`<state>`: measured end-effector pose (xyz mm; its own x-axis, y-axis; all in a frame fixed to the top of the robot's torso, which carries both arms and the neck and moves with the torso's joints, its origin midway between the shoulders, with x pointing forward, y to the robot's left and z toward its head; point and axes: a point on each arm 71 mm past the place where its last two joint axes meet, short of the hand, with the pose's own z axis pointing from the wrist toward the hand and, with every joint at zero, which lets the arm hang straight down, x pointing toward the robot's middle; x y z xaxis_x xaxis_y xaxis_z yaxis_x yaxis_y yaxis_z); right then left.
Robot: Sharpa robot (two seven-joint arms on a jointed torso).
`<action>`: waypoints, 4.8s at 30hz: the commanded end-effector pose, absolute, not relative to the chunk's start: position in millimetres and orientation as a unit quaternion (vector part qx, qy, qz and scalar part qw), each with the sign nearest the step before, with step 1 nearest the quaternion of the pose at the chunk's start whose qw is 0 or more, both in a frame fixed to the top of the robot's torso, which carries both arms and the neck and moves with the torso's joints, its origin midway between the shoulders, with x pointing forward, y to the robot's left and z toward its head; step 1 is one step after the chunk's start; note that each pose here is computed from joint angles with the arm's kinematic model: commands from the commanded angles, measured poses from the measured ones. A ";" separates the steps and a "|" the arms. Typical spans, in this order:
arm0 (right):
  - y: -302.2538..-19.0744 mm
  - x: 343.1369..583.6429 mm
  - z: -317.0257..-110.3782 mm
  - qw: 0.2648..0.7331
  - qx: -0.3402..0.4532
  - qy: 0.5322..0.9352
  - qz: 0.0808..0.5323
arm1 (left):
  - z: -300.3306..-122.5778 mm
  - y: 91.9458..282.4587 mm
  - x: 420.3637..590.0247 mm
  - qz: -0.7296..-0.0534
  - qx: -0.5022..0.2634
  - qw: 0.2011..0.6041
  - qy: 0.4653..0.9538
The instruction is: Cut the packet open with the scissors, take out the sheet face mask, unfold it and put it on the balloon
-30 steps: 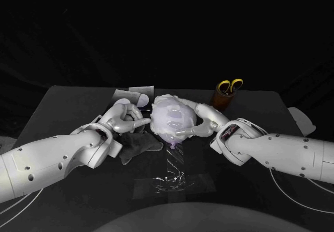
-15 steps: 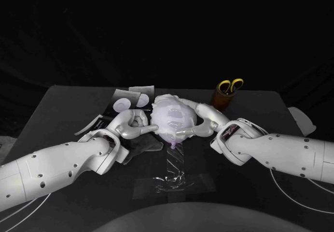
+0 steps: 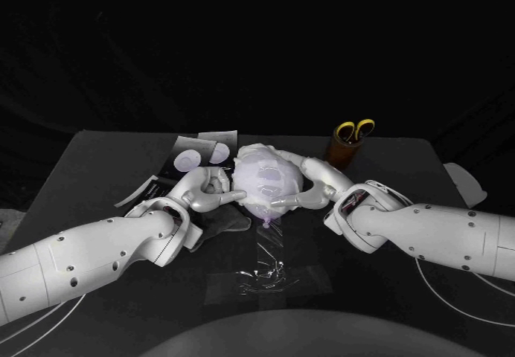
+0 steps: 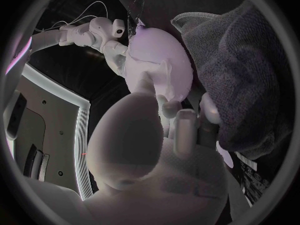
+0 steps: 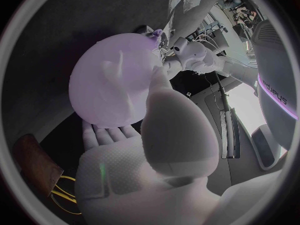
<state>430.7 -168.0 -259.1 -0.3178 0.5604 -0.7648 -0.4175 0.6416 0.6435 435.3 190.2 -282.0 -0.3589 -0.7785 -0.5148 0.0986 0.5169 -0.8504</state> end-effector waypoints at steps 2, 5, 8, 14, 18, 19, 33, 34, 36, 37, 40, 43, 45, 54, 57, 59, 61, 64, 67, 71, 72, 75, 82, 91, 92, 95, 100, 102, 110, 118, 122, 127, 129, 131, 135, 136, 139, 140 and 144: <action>-165.7 425.7 -269.1 0.555 0.046 0.718 0.417 | -287.8 189.3 435.3 -0.405 -0.229 0.510 0.723; -165.8 425.6 -269.0 0.555 0.046 0.718 0.417 | -291.3 190.2 436.0 -0.396 -0.220 0.511 0.730; -165.7 425.6 -269.0 0.555 0.046 0.718 0.417 | -293.6 190.7 436.4 -0.390 -0.210 0.514 0.735; -165.8 425.7 -269.0 0.555 0.046 0.718 0.417 | -298.1 191.3 435.1 -0.377 -0.181 0.517 0.746; -165.7 425.7 -269.0 0.555 0.046 0.718 0.417 | -299.6 191.8 434.3 -0.370 -0.167 0.520 0.751; -165.5 425.6 -269.0 0.555 0.046 0.718 0.418 | -299.9 191.6 434.0 -0.368 -0.162 0.521 0.753; -167.0 425.2 -267.9 0.558 0.048 0.714 0.420 | -293.3 197.6 423.9 -0.377 -0.162 0.510 0.756; -167.4 425.2 -267.5 0.559 0.049 0.712 0.421 | -291.2 199.5 422.5 -0.380 -0.166 0.508 0.755; -168.0 425.2 -266.6 0.562 0.051 0.708 0.425 | -286.2 203.1 420.7 -0.385 -0.175 0.503 0.754; -168.3 425.1 -266.1 0.563 0.053 0.705 0.428 | -283.3 205.0 420.0 -0.389 -0.182 0.500 0.753; -169.0 424.7 -263.9 0.566 0.059 0.694 0.441 | -272.6 212.7 421.2 -0.393 -0.195 0.495 0.750; -169.8 423.9 -261.4 0.569 0.065 0.682 0.455 | -262.8 221.0 424.3 -0.392 -0.205 0.495 0.747; -170.5 423.0 -259.3 0.570 0.070 0.673 0.467 | -257.3 225.6 425.9 -0.393 -0.211 0.494 0.747; -175.4 418.3 -249.9 0.566 0.103 0.637 0.512 | -248.9 230.7 427.0 -0.421 -0.260 0.447 0.746; -178.5 418.8 -247.4 0.562 0.124 0.632 0.518 | -247.3 228.9 426.5 -0.433 -0.269 0.434 0.743; -180.8 419.7 -246.5 0.559 0.138 0.632 0.519 | -245.9 227.8 426.4 -0.439 -0.271 0.429 0.741; -183.3 421.1 -246.0 0.557 0.151 0.632 0.518 | -244.3 227.1 426.7 -0.443 -0.274 0.426 0.739; -187.2 422.7 -245.5 0.554 0.167 0.632 0.515 | -240.8 226.9 428.1 -0.451 -0.278 0.425 0.734; -189.8 423.4 -245.3 0.553 0.174 0.633 0.514 | -238.4 226.9 429.5 -0.456 -0.282 0.425 0.729; -193.7 423.8 -244.9 0.551 0.182 0.634 0.511 | -235.9 226.8 431.4 -0.464 -0.287 0.425 0.723; -195.1 424.2 -244.7 0.551 0.186 0.635 0.509 | -235.2 226.8 431.9 -0.466 -0.288 0.425 0.721; -199.4 426.1 -243.1 0.551 0.196 0.635 0.506 | -233.6 226.7 433.0 -0.472 -0.293 0.426 0.714; -206.2 430.6 -235.5 0.555 0.205 0.630 0.504 | -227.0 225.7 435.9 -0.496 -0.302 0.436 0.688; -204.6 433.6 -221.9 0.558 0.180 0.619 0.523 | -211.3 214.2 435.9 -0.552 -0.246 0.470 0.643; -203.9 434.2 -220.1 0.560 0.170 0.619 0.524 | -209.6 212.2 435.1 -0.558 -0.234 0.474 0.639; -201.3 436.4 -215.6 0.562 0.140 0.625 0.523 | -206.1 207.9 433.4 -0.570 -0.204 0.485 0.631; -196.6 441.3 -209.4 0.568 0.090 0.636 0.514 | -203.4 203.3 431.9 -0.579 -0.164 0.500 0.623; -195.3 443.7 -206.8 0.575 0.075 0.636 0.508 | -203.1 201.7 431.4 -0.582 -0.151 0.504 0.620; -187.9 449.4 -198.0 0.594 0.029 0.633 0.495 | -203.3 196.4 427.0 -0.589 -0.113 0.516 0.611; -174.4 451.0 -197.5 0.598 -0.017 0.638 0.486 | -202.8 191.6 420.5 -0.598 -0.073 0.529 0.597; -168.2 453.3 -199.9 0.594 -0.036 0.646 0.478 | -204.0 186.3 415.2 -0.600 -0.037 0.533 0.595; -161.4 454.5 -201.7 0.589 -0.051 0.652 0.475 | -208.5 179.8 407.6 -0.601 0.002 0.537 0.592; -159.5 454.8 -201.8 0.588 -0.053 0.653 0.474 | -209.9 178.4 405.4 -0.600 0.012 0.539 0.590; -157.5 455.7 -201.1 0.588 -0.055 0.654 0.474 | -210.8 177.7 404.0 -0.600 0.019 0.542 0.589; -153.1 458.8 -199.0 0.586 -0.061 0.658 0.469 | -211.6 177.7 402.8 -0.598 0.023 0.545 0.587; -152.1 459.9 -198.5 0.586 -0.062 0.660 0.467 | -211.7 178.0 402.8 -0.598 0.023 0.545 0.587; -149.2 463.6 -197.4 0.582 -0.069 0.667 0.459 | -211.7 179.3 402.7 -0.598 0.020 0.547 0.586; -148.4 464.7 -197.3 0.581 -0.071 0.670 0.456 | -211.7 179.7 402.7 -0.598 0.019 0.548 0.585; -145.4 469.1 -198.3 0.574 -0.079 0.683 0.445 | -211.2 182.0 402.7 -0.598 0.013 0.549 0.583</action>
<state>468.7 -147.1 -194.0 -0.2984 0.4645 -0.8338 -0.6247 0.5654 0.5386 404.4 183.2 -214.0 -0.4124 -0.6360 -0.6522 0.6462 0.3004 -0.7016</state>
